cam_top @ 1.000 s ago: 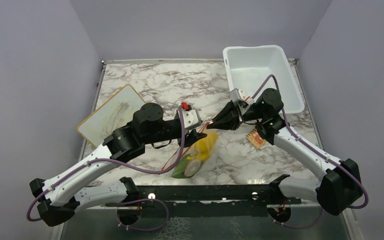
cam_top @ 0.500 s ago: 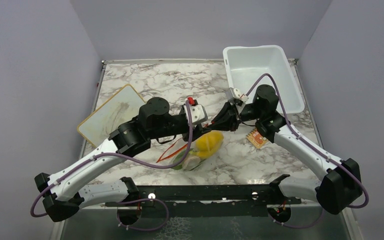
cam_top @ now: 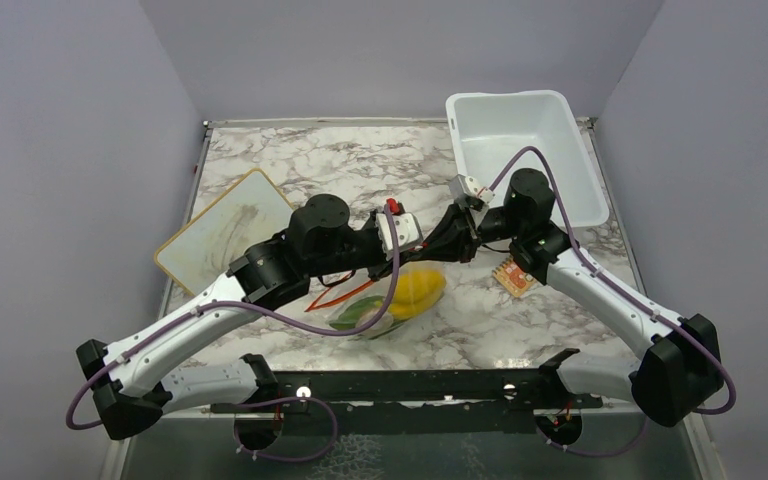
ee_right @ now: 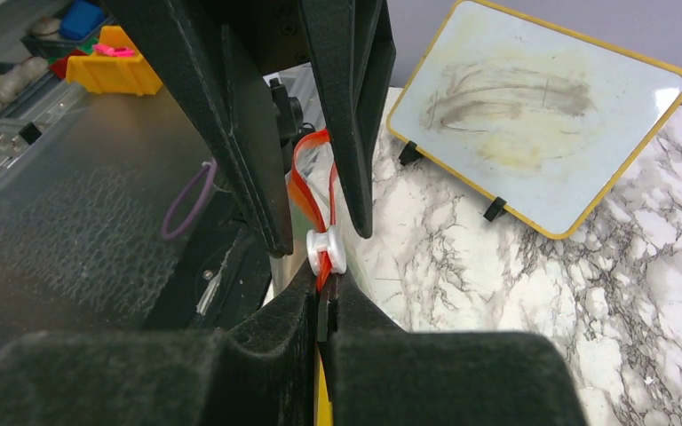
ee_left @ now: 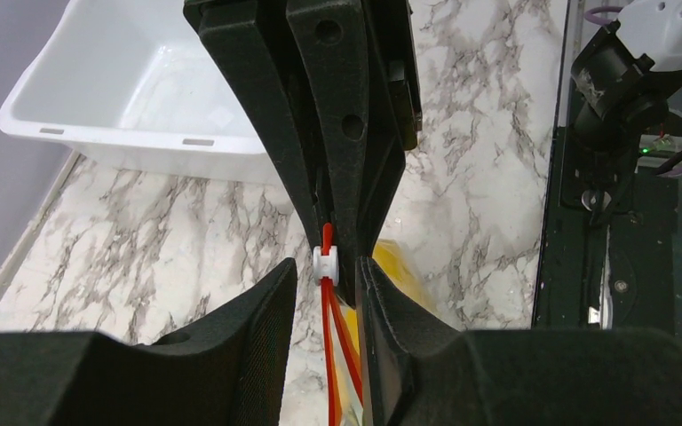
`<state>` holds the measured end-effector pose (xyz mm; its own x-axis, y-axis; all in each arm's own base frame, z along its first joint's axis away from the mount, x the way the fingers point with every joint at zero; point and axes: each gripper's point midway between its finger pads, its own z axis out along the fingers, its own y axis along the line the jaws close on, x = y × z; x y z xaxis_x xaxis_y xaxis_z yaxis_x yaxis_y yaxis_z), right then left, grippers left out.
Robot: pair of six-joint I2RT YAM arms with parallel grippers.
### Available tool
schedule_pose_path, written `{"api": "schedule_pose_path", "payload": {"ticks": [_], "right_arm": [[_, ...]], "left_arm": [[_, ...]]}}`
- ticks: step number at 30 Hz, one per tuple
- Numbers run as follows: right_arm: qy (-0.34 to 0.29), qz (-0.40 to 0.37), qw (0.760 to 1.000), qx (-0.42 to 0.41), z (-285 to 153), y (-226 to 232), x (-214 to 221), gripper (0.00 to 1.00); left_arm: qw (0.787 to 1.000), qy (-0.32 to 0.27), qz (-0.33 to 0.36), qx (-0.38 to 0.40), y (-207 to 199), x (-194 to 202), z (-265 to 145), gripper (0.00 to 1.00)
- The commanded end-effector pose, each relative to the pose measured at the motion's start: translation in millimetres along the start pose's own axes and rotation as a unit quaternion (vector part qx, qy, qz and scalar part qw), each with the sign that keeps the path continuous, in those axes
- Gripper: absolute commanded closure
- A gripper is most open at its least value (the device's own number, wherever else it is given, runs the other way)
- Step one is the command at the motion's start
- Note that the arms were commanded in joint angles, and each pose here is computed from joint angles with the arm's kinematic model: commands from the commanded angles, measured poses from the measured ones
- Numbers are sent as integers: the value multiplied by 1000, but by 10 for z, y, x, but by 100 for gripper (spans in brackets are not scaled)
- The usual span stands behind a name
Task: Place the food in the zip-top bag and seal the zipper
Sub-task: Zip the zipper food storage bag at the center of the board.
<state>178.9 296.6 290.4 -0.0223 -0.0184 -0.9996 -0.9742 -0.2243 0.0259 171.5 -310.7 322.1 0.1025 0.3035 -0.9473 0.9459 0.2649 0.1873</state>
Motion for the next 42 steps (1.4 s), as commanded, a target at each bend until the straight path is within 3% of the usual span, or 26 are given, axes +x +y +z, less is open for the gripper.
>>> {"api": "schedule_pose_path", "payload": {"ticks": [1, 9, 16, 42], "right_arm": [[-5, -12, 1000, -18, 18, 57, -71, 99], [-4, -14, 1000, -24, 15, 80, -40, 99], [1, -23, 1000, -15, 4, 72, 29, 99], [-10, -71, 997, 11, -47, 122, 9, 99]], "left_arm": [[1000, 15, 9, -11, 48, 86, 31, 67], [1000, 16, 6, 0, 29, 83, 79, 70], [1000, 10, 9, 5, 7, 58, 66, 100], [997, 70, -2, 14, -103, 435, -138, 100]]}}
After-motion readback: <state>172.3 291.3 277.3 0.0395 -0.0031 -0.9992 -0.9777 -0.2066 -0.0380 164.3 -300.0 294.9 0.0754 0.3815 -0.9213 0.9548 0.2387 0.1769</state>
